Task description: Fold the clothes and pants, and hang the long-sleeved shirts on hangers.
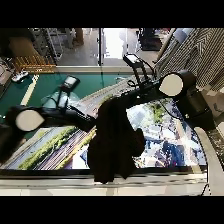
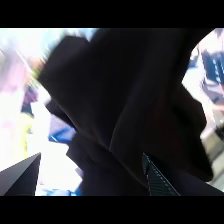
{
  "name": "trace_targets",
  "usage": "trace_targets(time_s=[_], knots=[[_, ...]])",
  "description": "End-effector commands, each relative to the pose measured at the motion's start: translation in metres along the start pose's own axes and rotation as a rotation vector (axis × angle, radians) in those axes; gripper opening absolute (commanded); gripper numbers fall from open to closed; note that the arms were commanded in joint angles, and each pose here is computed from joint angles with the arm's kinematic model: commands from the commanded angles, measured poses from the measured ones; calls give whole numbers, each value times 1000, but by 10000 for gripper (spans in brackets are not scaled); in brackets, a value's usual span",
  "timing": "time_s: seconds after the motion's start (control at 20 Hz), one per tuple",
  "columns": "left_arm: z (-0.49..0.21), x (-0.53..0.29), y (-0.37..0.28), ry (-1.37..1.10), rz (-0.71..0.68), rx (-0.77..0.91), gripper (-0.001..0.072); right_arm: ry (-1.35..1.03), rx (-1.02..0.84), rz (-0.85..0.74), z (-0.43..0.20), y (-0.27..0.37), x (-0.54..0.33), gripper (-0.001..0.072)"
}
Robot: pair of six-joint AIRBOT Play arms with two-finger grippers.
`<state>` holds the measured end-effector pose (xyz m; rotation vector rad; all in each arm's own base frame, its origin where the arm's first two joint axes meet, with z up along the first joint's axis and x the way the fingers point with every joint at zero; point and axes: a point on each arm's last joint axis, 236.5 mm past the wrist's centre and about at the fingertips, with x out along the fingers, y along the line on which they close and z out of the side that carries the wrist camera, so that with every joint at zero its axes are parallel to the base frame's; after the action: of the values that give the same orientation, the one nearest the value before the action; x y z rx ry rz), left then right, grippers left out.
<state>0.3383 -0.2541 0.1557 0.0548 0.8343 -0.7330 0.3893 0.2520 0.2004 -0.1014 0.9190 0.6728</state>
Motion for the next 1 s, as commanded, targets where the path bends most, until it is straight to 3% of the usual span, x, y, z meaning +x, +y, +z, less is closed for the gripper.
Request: trace_targets(time_s=[0.0,0.1,0.15,0.3,0.6,0.85,0.95], knots=[[-37,54,-13,128,-91,-136,709,-11,-3,-12,3,-4,2,25],[-31,73,-26,104,-168,-179,706,-11,-4,-14,3,-4,2,25],[-24,81,-27,77,-181,-214,643,-10,-5,-18,3,-5,2,25],[-16,89,-19,43,-169,-244,38,4,-9,-31,0,-8,1,24],[51,23,5,-227,-96,-167,11,105,-39,-68,-25,-15,-6,24],[159,-125,41,-575,17,-101,11,220,-139,-45,-52,7,-82,24],[189,-175,24,-673,22,-23,11,117,-186,-47,-38,23,-131,23]])
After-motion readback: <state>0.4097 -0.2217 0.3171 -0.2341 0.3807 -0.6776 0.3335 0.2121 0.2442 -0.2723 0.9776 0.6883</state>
